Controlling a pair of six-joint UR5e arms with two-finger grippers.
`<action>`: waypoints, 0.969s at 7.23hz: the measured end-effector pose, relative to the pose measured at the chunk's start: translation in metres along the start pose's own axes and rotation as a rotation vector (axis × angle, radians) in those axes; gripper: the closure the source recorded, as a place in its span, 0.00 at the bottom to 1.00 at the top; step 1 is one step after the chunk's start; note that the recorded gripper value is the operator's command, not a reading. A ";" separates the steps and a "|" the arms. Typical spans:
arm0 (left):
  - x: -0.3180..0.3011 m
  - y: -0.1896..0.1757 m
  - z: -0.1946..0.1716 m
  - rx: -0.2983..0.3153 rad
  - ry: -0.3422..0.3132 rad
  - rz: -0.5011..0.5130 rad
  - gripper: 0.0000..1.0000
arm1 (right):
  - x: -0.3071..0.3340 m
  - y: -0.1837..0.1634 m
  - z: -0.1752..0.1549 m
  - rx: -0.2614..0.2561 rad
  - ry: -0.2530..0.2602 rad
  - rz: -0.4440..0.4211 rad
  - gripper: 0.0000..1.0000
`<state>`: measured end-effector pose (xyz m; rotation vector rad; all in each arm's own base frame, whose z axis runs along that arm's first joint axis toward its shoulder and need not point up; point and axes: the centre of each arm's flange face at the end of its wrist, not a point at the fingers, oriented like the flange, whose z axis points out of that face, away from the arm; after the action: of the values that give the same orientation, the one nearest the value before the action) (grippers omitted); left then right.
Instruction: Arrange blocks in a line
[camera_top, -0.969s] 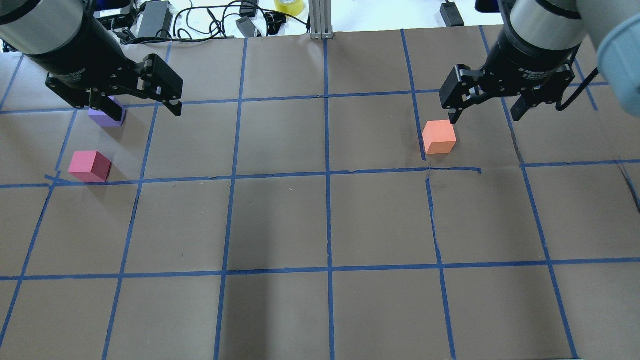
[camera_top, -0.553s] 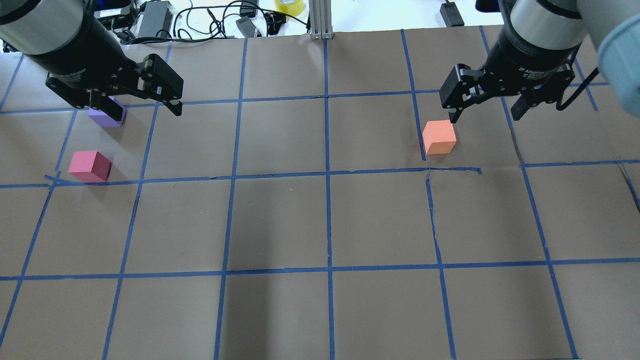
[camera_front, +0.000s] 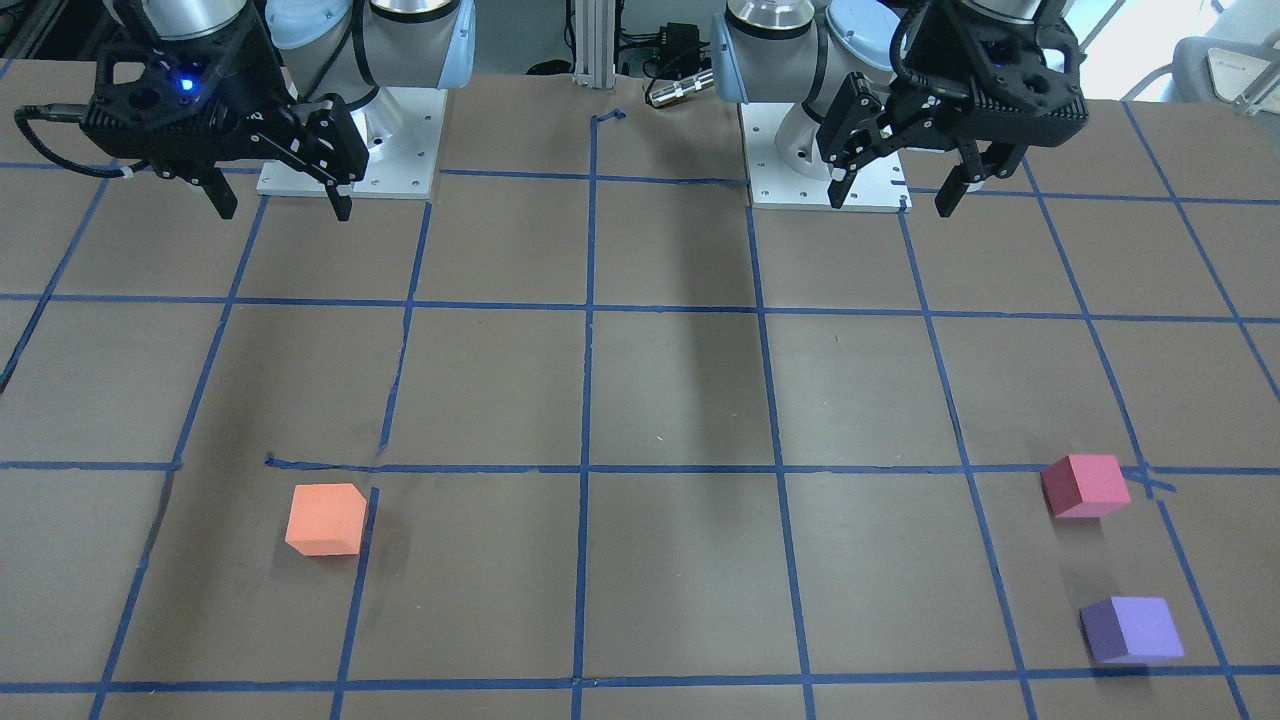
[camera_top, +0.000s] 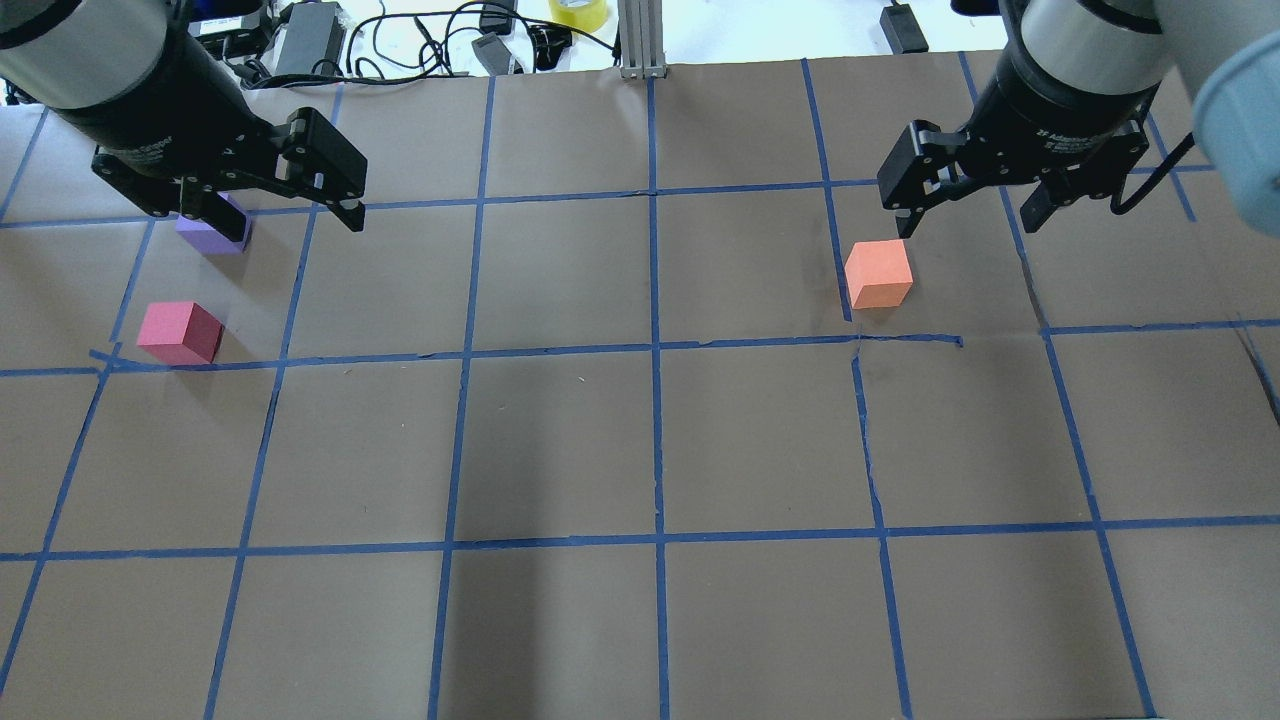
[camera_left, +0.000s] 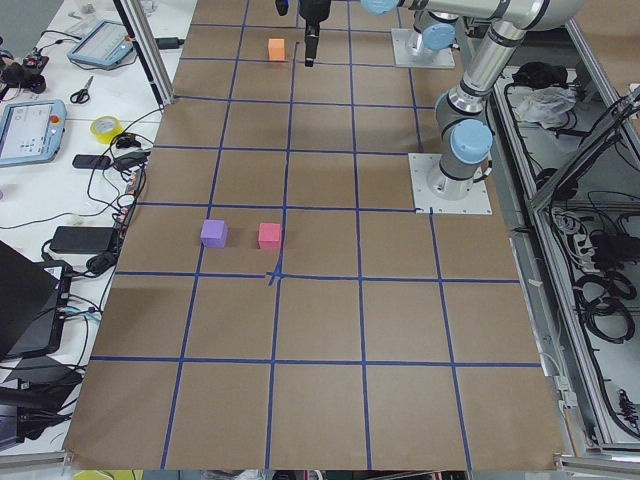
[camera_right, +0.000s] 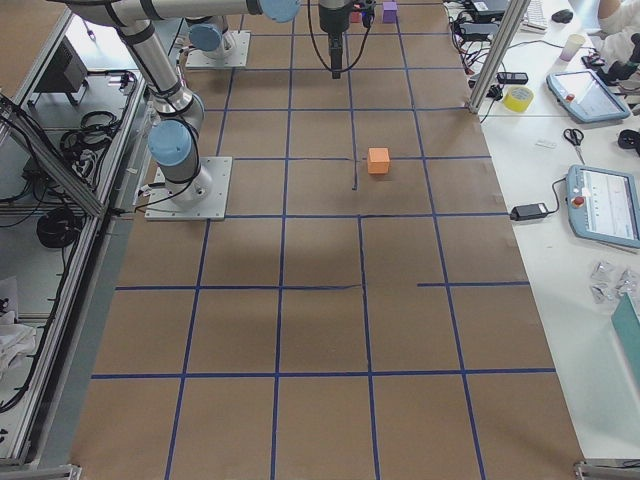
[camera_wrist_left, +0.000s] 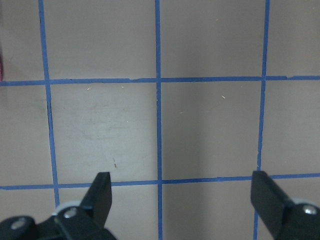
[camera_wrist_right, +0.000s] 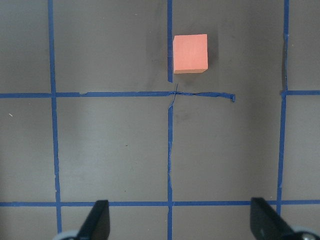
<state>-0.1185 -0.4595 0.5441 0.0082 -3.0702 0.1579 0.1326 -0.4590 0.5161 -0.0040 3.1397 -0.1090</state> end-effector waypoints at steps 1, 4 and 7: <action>0.000 0.000 0.000 0.000 0.000 -0.001 0.00 | 0.000 0.000 0.001 -0.001 0.000 0.000 0.00; 0.000 0.000 0.001 -0.002 0.000 0.000 0.00 | 0.005 -0.005 0.005 -0.008 0.003 0.001 0.00; 0.000 0.000 0.000 -0.002 -0.001 0.000 0.00 | 0.005 -0.008 0.012 -0.021 0.007 0.009 0.00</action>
<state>-0.1186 -0.4593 0.5436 0.0079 -3.0709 0.1556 0.1274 -0.4676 0.5050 0.0104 3.1473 -0.0763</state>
